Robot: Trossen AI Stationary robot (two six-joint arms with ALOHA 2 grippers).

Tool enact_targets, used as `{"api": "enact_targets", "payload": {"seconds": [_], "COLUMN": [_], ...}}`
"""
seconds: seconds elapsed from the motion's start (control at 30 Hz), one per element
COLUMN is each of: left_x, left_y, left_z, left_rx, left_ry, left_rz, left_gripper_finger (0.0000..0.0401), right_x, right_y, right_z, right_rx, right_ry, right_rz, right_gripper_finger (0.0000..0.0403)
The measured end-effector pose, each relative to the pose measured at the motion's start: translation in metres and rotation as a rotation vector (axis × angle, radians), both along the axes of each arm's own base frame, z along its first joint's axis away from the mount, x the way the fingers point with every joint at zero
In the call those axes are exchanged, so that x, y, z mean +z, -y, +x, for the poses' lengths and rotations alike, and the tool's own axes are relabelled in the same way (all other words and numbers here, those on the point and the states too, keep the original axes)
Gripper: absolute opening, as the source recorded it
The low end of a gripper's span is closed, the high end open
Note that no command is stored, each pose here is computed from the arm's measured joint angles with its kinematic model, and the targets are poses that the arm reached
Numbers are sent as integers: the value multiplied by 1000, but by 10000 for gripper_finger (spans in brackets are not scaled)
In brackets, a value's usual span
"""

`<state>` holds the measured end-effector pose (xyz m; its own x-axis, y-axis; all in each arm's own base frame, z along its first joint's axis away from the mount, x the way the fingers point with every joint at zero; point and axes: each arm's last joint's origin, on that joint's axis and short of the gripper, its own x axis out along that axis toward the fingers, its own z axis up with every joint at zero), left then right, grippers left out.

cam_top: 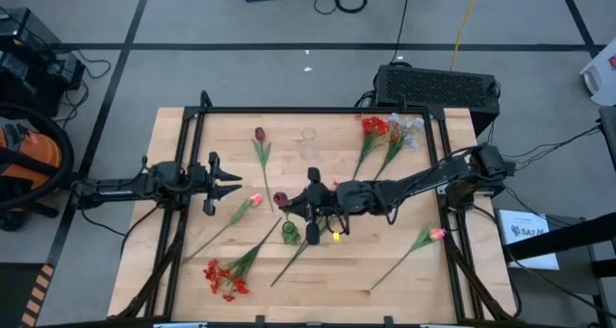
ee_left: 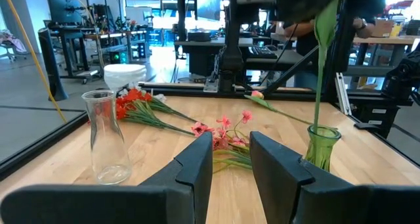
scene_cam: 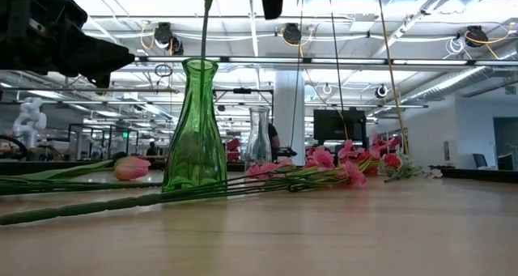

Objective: Sort flowers into vase by color
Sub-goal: Put the bottom red flower into the green flower vase

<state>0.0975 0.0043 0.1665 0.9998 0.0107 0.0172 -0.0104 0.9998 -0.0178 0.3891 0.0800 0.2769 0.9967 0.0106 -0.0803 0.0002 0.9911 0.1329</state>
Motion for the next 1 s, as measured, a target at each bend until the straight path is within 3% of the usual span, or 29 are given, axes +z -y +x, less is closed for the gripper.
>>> {"api": "enact_targets", "payload": {"seconds": [0.67, 1.0], "left_x": [0, 0], "left_y": [0, 0], "left_z": [0, 0], "left_rx": [0, 0], "left_ry": [0, 0], "left_rz": [0, 0], "left_gripper_finger": [109, 109], "right_x": [-20, -22], "right_y": [-2, -2], "right_z": [8, 6], "right_rx": [1, -6], "right_ry": [-55, -92], "right_rz": [12, 57], "right_gripper_finger": [39, 105]}}
